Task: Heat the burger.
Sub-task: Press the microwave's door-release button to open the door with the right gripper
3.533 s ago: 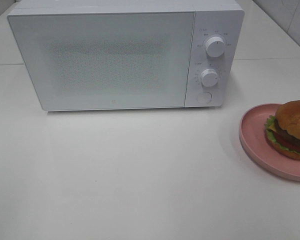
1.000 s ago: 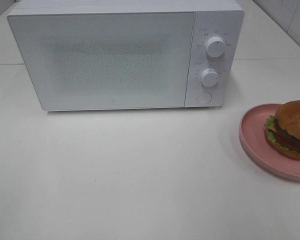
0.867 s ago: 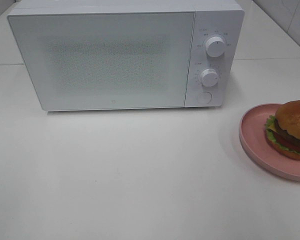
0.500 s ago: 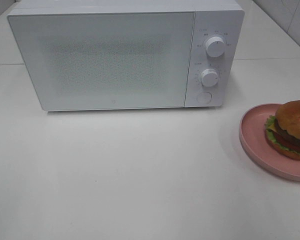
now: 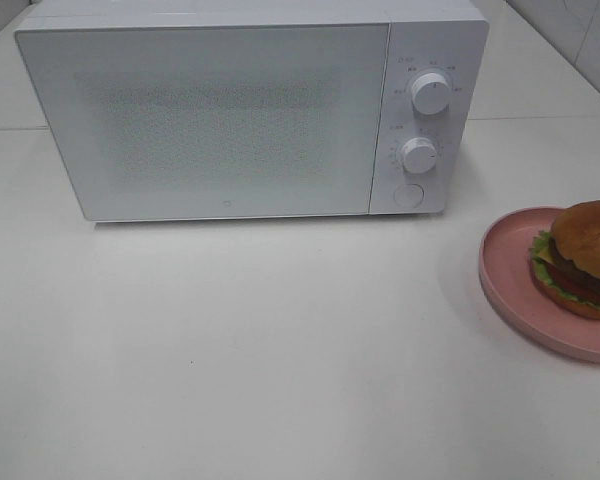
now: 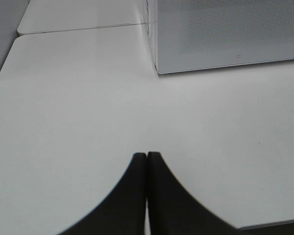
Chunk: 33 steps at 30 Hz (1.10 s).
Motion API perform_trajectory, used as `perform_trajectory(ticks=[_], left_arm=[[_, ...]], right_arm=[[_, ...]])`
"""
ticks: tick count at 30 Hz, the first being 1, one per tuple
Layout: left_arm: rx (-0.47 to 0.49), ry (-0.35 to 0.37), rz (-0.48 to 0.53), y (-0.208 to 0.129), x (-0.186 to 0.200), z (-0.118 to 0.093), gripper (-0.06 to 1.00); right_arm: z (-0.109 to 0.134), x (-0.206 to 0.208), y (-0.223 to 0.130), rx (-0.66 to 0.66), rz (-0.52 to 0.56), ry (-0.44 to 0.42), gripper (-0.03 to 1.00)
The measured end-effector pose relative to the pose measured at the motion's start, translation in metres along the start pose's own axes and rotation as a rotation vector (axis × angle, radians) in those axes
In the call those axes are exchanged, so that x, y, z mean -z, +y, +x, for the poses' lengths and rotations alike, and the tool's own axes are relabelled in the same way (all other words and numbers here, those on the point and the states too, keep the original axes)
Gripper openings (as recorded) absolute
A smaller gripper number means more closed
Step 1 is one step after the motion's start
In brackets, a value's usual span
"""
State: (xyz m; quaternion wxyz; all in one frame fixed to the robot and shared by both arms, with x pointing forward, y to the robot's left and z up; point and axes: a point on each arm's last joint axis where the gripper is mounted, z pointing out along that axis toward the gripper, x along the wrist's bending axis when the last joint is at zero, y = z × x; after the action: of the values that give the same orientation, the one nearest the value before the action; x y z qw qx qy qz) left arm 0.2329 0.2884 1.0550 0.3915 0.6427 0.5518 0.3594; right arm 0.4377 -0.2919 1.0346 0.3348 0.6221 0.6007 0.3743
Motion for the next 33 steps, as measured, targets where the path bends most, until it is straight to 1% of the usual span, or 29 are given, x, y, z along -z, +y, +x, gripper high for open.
perform_trajectory(ticks=[1, 2, 3, 4, 5, 6, 9, 10, 11, 12, 13, 14, 15, 17, 18, 19, 20, 21, 24, 25, 28, 30, 31, 32, 33], left_arm=[[0.0, 0.0, 0.0, 0.0, 0.0, 0.0, 0.0], [0.0, 0.0, 0.0, 0.0, 0.0, 0.0, 0.0], [0.0, 0.0, 0.0, 0.0, 0.0, 0.0, 0.0], [0.0, 0.0, 0.0, 0.0, 0.0, 0.0, 0.0], [0.0, 0.0, 0.0, 0.0, 0.0, 0.0, 0.0], [0.0, 0.0, 0.0, 0.0, 0.0, 0.0, 0.0], [0.0, 0.0, 0.0, 0.0, 0.0, 0.0, 0.0], [0.0, 0.0, 0.0, 0.0, 0.0, 0.0, 0.0], [0.0, 0.0, 0.0, 0.0, 0.0, 0.0, 0.0], [0.0, 0.0, 0.0, 0.0, 0.0, 0.0, 0.0], [0.0, 0.0, 0.0, 0.0, 0.0, 0.0, 0.0], [0.0, 0.0, 0.0, 0.0, 0.0, 0.0, 0.0], [0.0, 0.0, 0.0, 0.0, 0.0, 0.0, 0.0], [0.0, 0.0, 0.0, 0.0, 0.0, 0.0, 0.0], [0.0, 0.0, 0.0, 0.0, 0.0, 0.0, 0.0], [0.0, 0.0, 0.0, 0.0, 0.0, 0.0, 0.0], [0.0, 0.0, 0.0, 0.0, 0.0, 0.0, 0.0], [0.0, 0.0, 0.0, 0.0, 0.0, 0.0, 0.0], [0.0, 0.0, 0.0, 0.0, 0.0, 0.0, 0.0], [0.0, 0.0, 0.0, 0.0, 0.0, 0.0, 0.0], [0.0, 0.0, 0.0, 0.0, 0.0, 0.0, 0.0], [0.0, 0.0, 0.0, 0.0, 0.0, 0.0, 0.0], [0.0, 0.0, 0.0, 0.0, 0.0, 0.0, 0.0], [0.0, 0.0, 0.0, 0.0, 0.0, 0.0, 0.0], [0.0, 0.0, 0.0, 0.0, 0.0, 0.0, 0.0]], right_arm=[[0.002, -0.008, 0.0, 0.001, -0.007, 0.007, 0.0], [0.008, -0.015, 0.0, 0.015, -0.017, 0.032, 0.0], [0.008, -0.015, 0.0, 0.015, -0.017, 0.032, 0.0], [0.018, -0.022, -0.002, 0.037, -0.02, 0.072, 0.0], [0.018, -0.022, -0.002, 0.037, -0.02, 0.072, 0.0], [0.031, -0.029, -0.005, 0.064, -0.022, 0.118, 0.0], [0.037, -0.03, -0.006, 0.076, -0.025, 0.14, 0.0], [0.053, -0.037, -0.011, 0.105, -0.017, 0.198, 0.0], [0.053, -0.037, -0.011, 0.105, -0.017, 0.198, 0.0], [0.066, -0.041, -0.017, 0.121, -0.004, 0.242, 0.0], [0.066, -0.041, -0.017, 0.121, -0.004, 0.242, 0.0], [0.079, -0.046, -0.023, 0.144, 0.011, 0.282, 0.0], [0.079, -0.046, -0.023, 0.144, 0.011, 0.282, 0.0], [0.102, -0.053, -0.038, 0.17, 0.047, 0.354, 0.0], [0.102, -0.053, -0.038, 0.17, 0.047, 0.354, 0.0], [0.113, -0.056, -0.046, 0.185, 0.069, 0.386, 0.0], [0.113, -0.056, -0.046, 0.185, 0.069, 0.386, 0.0], [0.122, -0.061, -0.055, 0.19, 0.086, 0.409, 0.0], [0.126, -0.062, -0.058, 0.191, 0.092, 0.42, 0.0], [0.134, -0.068, -0.067, 0.176, 0.104, 0.437, 0.0], [0.135, -0.071, -0.07, 0.161, 0.112, 0.437, 0.0], [0.138, -0.081, -0.08, 0.066, 0.147, 0.427, 0.0], [0.138, -0.081, -0.08, 0.066, 0.147, 0.427, 0.0], [0.139, -0.086, -0.083, 0.001, 0.154, 0.423, 0.0], [0.139, -0.086, -0.083, 0.001, 0.154, 0.423, 0.0]])
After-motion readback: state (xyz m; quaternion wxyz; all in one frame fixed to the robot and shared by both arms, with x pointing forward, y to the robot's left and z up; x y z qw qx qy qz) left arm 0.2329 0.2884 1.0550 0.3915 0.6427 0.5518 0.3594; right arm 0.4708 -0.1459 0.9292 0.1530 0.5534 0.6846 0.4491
